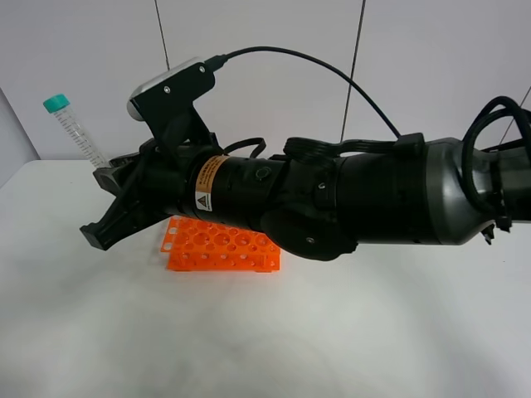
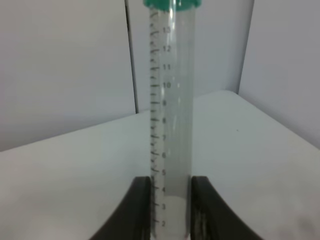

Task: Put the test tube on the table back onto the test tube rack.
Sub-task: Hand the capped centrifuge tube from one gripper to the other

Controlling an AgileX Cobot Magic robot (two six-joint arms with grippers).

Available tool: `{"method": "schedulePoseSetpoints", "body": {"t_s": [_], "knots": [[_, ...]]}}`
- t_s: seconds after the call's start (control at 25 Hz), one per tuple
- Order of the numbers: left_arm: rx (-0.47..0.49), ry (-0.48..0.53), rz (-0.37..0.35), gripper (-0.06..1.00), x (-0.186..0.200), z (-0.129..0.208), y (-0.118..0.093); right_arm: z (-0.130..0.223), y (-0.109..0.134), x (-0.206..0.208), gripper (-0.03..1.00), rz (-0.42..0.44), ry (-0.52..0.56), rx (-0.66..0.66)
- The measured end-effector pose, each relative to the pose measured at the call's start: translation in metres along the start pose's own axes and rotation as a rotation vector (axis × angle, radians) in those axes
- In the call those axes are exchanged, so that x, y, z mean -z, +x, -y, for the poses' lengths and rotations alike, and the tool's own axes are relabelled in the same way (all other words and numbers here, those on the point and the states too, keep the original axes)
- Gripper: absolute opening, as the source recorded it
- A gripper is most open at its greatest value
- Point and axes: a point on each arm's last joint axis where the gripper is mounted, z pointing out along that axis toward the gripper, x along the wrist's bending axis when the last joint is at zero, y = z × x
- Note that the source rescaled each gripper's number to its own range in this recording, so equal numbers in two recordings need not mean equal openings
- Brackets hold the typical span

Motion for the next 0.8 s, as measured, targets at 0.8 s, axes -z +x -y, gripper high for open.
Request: {"method": "schedulePoseSetpoints", "body": {"t_s": [0.8], "knots": [[0.000, -0.001, 0.000, 1.00, 0.000, 0.000, 0.000, 0.029, 0.010, 0.011, 0.01, -0.082, -0.034, 0.024]]}}
